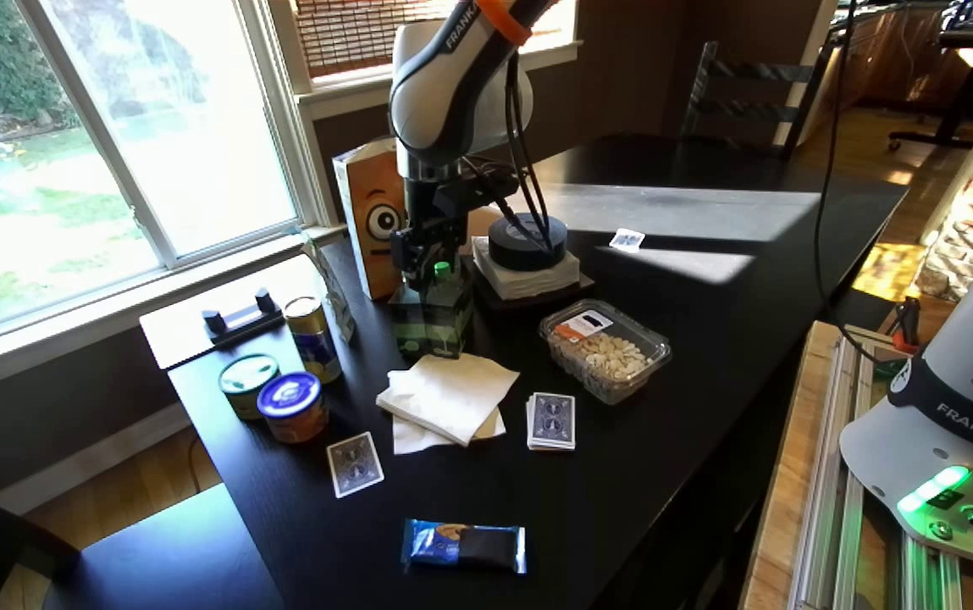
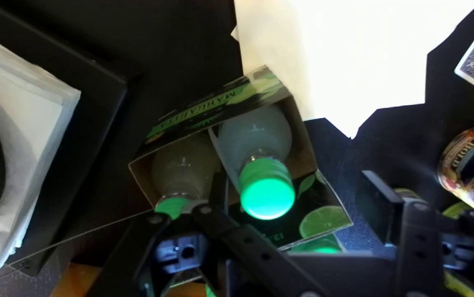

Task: Take one bottle out of the carton and place it on the table

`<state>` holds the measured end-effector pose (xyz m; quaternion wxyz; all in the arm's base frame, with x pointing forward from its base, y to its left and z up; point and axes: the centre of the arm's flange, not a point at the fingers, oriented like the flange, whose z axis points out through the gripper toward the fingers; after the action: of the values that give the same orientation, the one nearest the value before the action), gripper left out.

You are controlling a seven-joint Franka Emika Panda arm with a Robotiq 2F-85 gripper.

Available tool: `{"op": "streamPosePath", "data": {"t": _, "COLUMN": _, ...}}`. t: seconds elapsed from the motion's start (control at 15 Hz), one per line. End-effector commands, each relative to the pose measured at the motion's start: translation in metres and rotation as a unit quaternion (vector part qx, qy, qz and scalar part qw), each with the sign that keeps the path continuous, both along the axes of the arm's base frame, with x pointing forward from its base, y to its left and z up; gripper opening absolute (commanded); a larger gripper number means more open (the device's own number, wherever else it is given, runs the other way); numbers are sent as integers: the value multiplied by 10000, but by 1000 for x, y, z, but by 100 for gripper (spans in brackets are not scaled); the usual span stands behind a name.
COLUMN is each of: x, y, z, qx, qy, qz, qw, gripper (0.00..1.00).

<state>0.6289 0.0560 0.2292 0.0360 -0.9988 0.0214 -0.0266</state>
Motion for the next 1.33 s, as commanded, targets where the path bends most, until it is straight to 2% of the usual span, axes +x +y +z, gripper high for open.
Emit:
{"op": "streamPosePath", "data": {"t": 0.0, "x": 15, "y": -6, "z": -2, "qx": -133, "qy": -36, "qz": 79, "qw": 9999, "gripper": 68}}
{"op": "streamPosePath", "data": {"t": 0.27, "x": 9, "y": -10, "z": 5, "qx": -133, "qy": 19, "qz": 98, "qw": 9999, "gripper": 56}}
{"op": "streamPosePath", "data": {"t": 0.33, "x": 7, "y": -10, "z": 4, "qx": -143, "qy": 40, "qz": 112, "qw": 9998, "gripper": 40}}
{"op": "streamPosePath", "data": {"t": 0.4, "x": 6, "y": -10, "z": 4, "qx": -162, "qy": 86, "qz": 123, "qw": 9998, "gripper": 32}}
{"op": "streamPosePath", "data": {"t": 0.53, "x": 1, "y": -11, "z": 3, "qx": -169, "qy": 230, "qz": 147, "qw": 9995, "gripper": 75}}
{"op": "streamPosePath", "data": {"t": 0.67, "x": -2, "y": -12, "z": 3, "qx": -161, "qy": 395, "qz": 191, "qw": 9989, "gripper": 83}}
{"op": "streamPosePath", "data": {"t": 0.8, "x": -6, "y": -12, "z": 4, "qx": -119, "qy": 544, "qz": 281, "qw": 9981, "gripper": 97}}
{"op": "streamPosePath", "data": {"t": 0.87, "x": -6, "y": -13, "z": 3, "qx": -122, "qy": 561, "qz": 322, "qw": 9978, "gripper": 99}}
{"op": "streamPosePath", "data": {"t": 0.93, "x": -6, "y": -13, "z": 3, "qx": -101, "qy": 524, "qz": 353, "qw": 9980, "gripper": 92}}
{"op": "streamPosePath", "data": {"t": 1.0, "x": -5, "y": -13, "z": 2, "qx": -100, "qy": 468, "qz": 378, "qw": 9981, "gripper": 88}}
{"op": "streamPosePath", "data": {"t": 1.2, "x": -2, "y": -14, "z": 0, "qx": -90, "qy": 389, "qz": 403, "qw": 9984, "gripper": 61}}
{"op": "streamPosePath", "data": {"t": 1.27, "x": -1, "y": -14, "z": -1, "qx": -92, "qy": 387, "qz": 411, "qw": 9984, "gripper": 59}}
